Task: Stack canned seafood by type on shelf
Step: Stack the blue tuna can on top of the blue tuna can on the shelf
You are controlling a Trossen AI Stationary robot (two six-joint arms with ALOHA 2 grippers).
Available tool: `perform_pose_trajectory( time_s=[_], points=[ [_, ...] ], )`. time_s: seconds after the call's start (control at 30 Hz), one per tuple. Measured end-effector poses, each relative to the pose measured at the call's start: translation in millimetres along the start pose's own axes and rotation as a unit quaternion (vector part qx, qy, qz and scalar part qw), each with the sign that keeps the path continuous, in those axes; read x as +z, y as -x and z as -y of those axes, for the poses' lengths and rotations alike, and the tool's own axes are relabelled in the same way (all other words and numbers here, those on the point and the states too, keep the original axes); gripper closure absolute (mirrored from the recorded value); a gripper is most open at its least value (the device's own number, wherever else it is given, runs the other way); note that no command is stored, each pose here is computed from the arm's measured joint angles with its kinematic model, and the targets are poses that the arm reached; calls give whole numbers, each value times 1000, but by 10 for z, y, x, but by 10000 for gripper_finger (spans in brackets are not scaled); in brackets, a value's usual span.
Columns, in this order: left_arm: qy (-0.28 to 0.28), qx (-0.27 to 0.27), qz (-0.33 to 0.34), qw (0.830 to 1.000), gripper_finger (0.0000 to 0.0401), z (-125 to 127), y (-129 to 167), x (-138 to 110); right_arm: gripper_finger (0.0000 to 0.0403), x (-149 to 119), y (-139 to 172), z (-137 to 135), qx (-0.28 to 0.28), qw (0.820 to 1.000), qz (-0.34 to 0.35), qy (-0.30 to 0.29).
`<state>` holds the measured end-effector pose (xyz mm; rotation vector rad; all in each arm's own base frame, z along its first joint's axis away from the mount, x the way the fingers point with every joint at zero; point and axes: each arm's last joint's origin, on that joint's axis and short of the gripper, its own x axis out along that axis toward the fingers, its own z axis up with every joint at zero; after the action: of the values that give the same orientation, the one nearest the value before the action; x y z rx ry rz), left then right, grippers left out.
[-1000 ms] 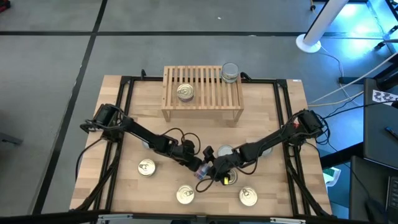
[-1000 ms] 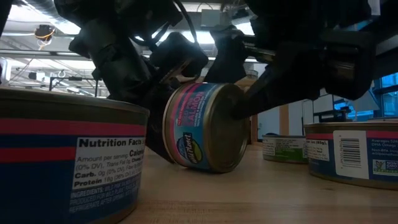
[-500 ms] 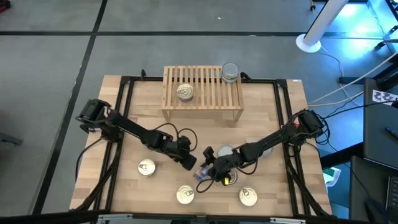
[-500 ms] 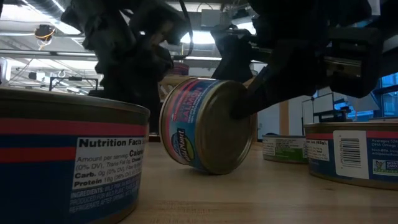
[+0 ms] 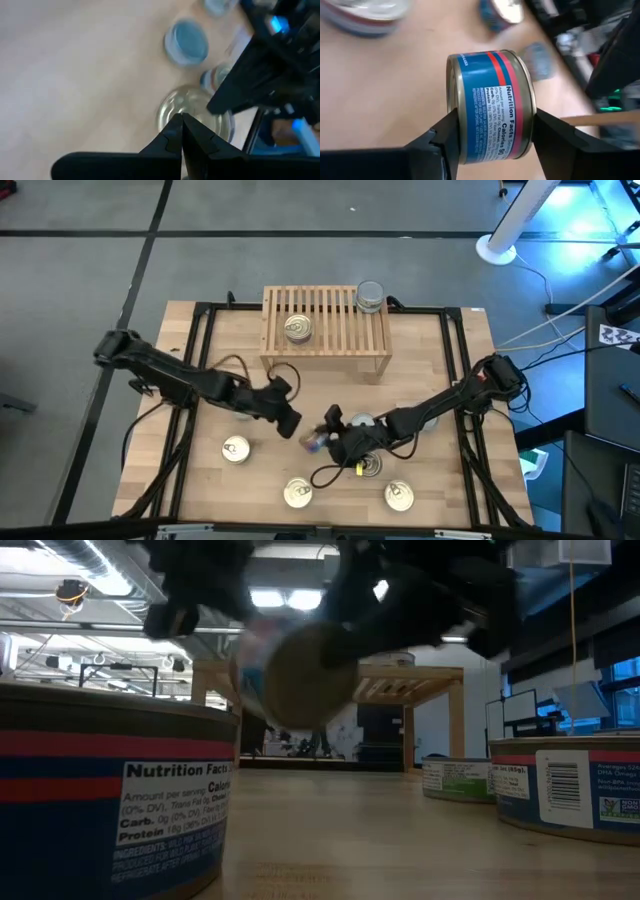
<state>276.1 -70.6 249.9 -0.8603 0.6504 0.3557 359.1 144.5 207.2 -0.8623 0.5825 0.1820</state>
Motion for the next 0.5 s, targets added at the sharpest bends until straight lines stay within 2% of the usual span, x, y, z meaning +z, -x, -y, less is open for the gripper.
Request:
perform_pose_trajectory(
  time_s=[0.13, 0.3, 0.5],
  points=[
    [-21, -25, 66, 997, 400, 29, 335, 136, 208, 138, 68, 195, -87, 994, -31, 62],
    [-52, -42, 153, 986, 400, 27, 706, 276, 206, 269, 146, 452, -192, 965, -106, 144],
    [-88, -39, 218, 971, 400, 7, 954, 358, 207, 232, 129, 829, -256, 936, -161, 182]
  ],
)
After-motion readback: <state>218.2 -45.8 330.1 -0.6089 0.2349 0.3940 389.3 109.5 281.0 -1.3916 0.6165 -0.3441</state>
